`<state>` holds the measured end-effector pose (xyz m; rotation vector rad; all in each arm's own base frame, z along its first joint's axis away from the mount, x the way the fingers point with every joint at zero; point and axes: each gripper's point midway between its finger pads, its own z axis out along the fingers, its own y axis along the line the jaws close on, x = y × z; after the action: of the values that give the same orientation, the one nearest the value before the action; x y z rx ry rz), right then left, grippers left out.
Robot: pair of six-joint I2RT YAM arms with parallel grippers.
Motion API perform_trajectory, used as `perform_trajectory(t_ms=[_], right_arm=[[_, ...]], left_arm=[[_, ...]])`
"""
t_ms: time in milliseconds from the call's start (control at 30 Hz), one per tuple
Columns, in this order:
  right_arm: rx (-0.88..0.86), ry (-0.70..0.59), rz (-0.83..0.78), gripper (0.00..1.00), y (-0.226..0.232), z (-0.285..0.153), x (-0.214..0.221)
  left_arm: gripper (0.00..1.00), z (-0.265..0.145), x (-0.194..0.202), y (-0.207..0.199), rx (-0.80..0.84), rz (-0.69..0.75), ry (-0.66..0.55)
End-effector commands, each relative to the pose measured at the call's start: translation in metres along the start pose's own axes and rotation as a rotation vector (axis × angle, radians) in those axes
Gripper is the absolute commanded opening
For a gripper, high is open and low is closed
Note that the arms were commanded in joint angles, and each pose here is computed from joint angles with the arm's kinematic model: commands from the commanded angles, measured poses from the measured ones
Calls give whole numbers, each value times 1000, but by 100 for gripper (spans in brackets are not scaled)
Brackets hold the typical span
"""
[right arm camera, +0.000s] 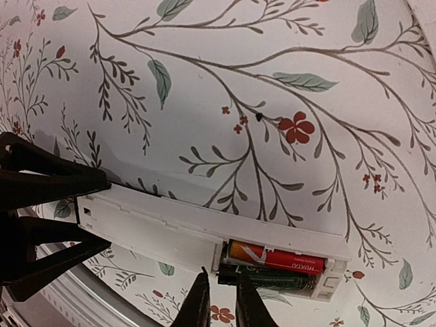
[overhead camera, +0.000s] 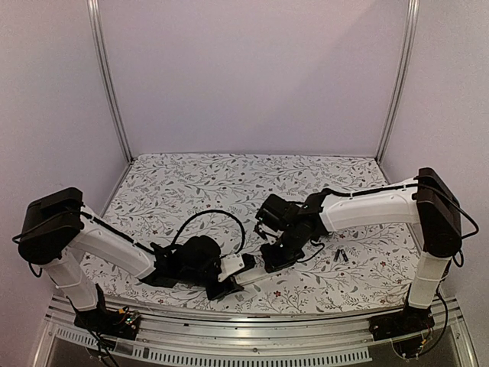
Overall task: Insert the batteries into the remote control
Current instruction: Load the battery into the battery compartment.
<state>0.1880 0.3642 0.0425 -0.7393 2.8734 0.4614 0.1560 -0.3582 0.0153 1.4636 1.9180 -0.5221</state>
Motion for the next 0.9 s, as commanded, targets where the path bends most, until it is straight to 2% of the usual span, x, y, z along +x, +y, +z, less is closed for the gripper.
perform_trajectory(t_ms=[0,400,867], right_arm=[[68,57,-17,15,-10,20,15],[193,48,-22,18,-27,19,18],[258,45,-15,12,-41,18,22]], left_arm=[[44,-3,-8,-3,4,5,-33],[41,-3,-4,-3,5,-7,-29],[41,-5,-2,0,-10,-18,-23]])
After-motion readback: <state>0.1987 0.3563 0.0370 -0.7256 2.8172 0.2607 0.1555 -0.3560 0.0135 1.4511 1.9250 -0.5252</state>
